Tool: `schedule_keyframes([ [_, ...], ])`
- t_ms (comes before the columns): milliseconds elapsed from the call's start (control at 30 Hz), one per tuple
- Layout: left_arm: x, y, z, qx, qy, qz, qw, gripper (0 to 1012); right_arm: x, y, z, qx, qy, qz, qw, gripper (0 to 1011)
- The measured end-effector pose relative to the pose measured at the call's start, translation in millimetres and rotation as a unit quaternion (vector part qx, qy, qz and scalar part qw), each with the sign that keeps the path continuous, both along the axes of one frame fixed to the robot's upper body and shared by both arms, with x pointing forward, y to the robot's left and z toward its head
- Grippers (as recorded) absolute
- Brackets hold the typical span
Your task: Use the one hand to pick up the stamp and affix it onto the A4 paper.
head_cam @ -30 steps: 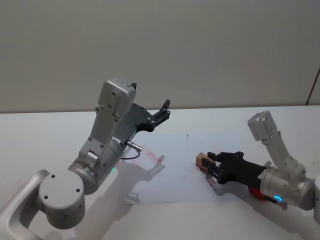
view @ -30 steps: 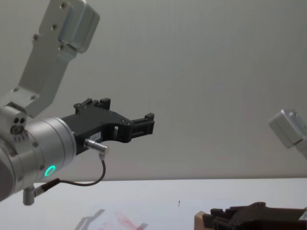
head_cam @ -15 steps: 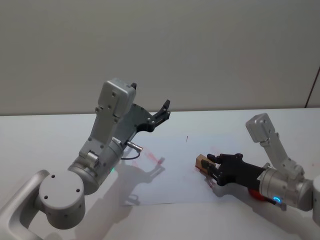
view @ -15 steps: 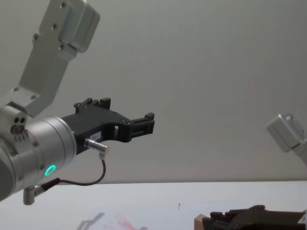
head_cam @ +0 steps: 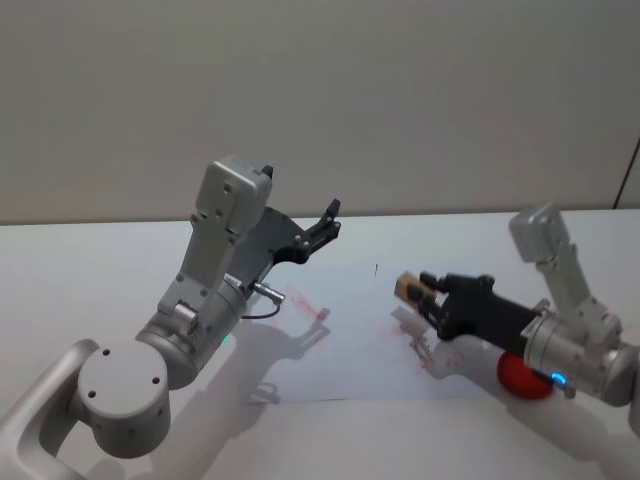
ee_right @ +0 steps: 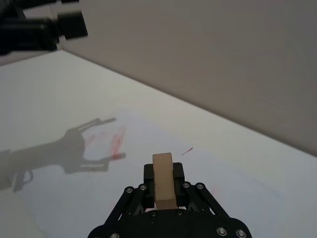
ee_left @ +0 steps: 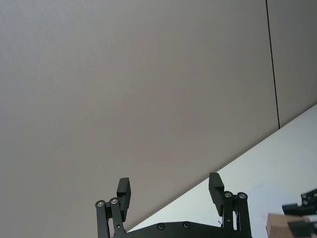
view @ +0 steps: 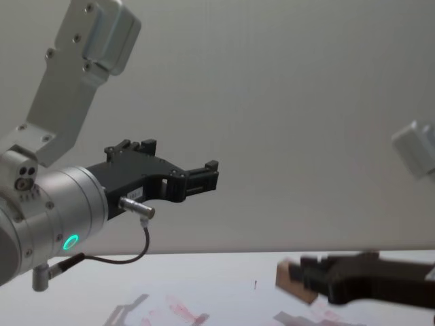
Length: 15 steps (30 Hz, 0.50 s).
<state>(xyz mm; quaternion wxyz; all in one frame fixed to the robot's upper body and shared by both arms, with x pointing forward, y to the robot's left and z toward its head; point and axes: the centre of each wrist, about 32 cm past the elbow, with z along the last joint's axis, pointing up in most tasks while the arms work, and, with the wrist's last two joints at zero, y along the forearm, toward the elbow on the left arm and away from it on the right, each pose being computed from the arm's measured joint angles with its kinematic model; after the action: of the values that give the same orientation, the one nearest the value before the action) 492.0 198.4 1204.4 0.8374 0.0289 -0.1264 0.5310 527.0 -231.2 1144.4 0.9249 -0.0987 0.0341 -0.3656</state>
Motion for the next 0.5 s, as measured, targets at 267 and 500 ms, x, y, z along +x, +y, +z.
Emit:
schedule_keyframes([
  [267, 0.0, 0.0, 0.0, 0.000, 0.000, 0.000, 1.0000, 1001, -13.6, -6.7, 22.9, 0.028, -0.057, -0.032, 0.9975, 210],
  [500, 0.0, 0.0, 0.0, 0.000, 0.000, 0.000, 1.0000, 1001, -41.8, -21.1, 30.4, 0.045, -0.077, -0.075, 0.9932, 210],
])
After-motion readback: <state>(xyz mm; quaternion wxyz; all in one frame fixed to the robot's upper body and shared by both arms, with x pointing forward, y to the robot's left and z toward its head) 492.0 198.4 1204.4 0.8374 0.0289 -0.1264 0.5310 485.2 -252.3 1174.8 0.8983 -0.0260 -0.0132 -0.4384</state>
